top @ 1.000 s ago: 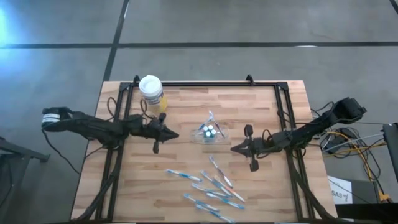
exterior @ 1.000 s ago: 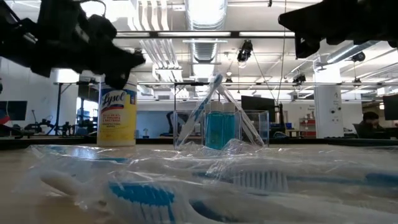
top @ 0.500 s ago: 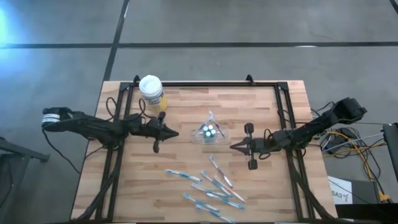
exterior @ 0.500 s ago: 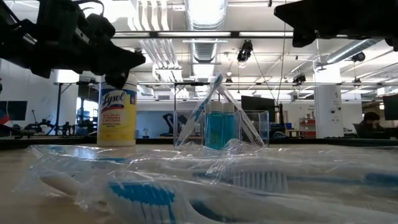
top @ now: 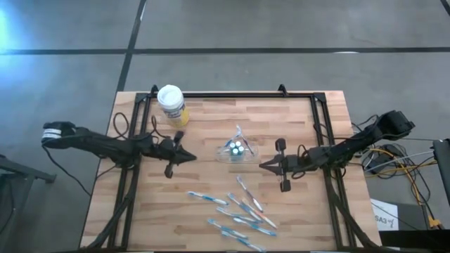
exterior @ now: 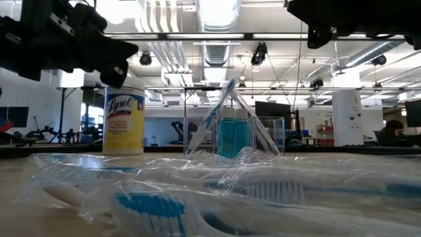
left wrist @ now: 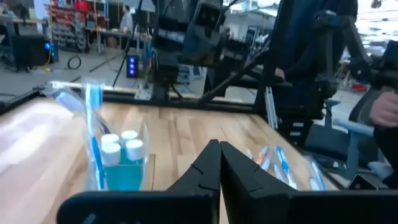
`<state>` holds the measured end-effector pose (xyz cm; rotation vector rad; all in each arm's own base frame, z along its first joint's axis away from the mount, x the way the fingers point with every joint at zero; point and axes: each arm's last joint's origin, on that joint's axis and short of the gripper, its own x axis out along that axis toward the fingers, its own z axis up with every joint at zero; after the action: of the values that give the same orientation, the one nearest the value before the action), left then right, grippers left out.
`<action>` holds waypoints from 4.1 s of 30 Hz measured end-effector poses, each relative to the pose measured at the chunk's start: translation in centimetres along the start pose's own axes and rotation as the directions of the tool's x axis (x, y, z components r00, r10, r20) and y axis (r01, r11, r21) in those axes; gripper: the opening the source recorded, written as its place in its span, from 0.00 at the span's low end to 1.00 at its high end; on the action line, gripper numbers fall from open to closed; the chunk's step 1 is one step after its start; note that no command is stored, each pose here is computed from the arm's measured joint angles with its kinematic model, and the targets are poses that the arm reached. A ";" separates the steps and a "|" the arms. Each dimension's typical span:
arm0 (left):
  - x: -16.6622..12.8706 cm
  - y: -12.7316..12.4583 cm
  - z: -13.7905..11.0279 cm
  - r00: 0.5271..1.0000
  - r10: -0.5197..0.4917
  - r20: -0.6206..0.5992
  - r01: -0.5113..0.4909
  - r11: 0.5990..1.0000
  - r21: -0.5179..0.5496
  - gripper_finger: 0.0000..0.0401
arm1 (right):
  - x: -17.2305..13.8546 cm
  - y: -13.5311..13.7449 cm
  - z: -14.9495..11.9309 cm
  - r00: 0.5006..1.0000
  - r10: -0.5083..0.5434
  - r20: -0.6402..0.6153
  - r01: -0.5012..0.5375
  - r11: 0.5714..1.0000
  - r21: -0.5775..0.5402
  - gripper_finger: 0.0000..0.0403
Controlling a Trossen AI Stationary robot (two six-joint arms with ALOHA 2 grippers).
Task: Pick & Place toothbrushing station
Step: Put the purple toothbrush into the right compartment of the transparent organizer
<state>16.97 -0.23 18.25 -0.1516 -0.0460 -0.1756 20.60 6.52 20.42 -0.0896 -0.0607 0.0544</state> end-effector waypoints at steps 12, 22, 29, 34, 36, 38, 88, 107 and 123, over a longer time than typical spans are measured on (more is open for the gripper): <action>-3.5 -0.5 -1.1 0.999 0.033 -0.013 -0.033 0.999 0.022 0.01 | -0.1 0.0 -0.7 0.998 0.002 -0.063 -0.002 1.000 -0.007 0.02; -4.2 -0.5 -2.1 0.990 0.048 -0.131 -0.053 0.998 -0.038 0.01 | 1.2 0.2 -1.0 0.929 -0.026 -0.370 0.132 0.955 0.264 0.02; -4.2 -0.4 -2.2 0.989 0.048 -0.139 -0.060 0.995 -0.079 0.04 | 2.9 0.5 -0.2 0.702 -0.071 -0.709 0.371 0.885 0.279 0.02; -4.2 -0.4 -2.2 0.989 0.048 -0.139 -0.060 0.995 -0.084 0.04 | 4.5 1.2 -0.5 0.575 -0.052 -0.817 0.441 0.861 0.255 0.06; -4.2 -0.4 -2.2 0.989 0.048 -0.139 -0.060 0.995 -0.084 0.03 | 5.2 1.6 -1.1 0.527 -0.004 -0.850 0.444 0.854 0.272 0.11; -4.2 -0.4 -2.2 0.989 0.048 -0.139 -0.060 0.995 -0.084 0.02 | 5.9 2.1 -1.8 0.495 0.034 -0.868 0.448 0.846 0.289 0.17; -4.2 -0.4 -2.2 0.990 0.048 -0.136 -0.061 0.994 -0.096 0.05 | 14.9 4.5 -5.5 0.307 -0.031 -0.951 0.397 0.913 0.098 0.03; -4.2 -0.4 -2.4 0.988 0.049 -0.148 -0.062 0.994 -0.089 0.04 | 10.5 3.8 7.9 0.915 0.054 -0.400 -0.010 0.994 0.113 0.03; -4.2 -0.4 -2.4 0.987 0.050 -0.153 -0.060 0.996 -0.066 0.03 | 4.3 -4.7 0.9 0.934 -0.348 -0.082 0.350 0.937 0.011 0.03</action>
<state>12.88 -0.30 15.69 -0.2095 0.1152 -0.1330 25.07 2.15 21.96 -0.0546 0.0035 -0.3049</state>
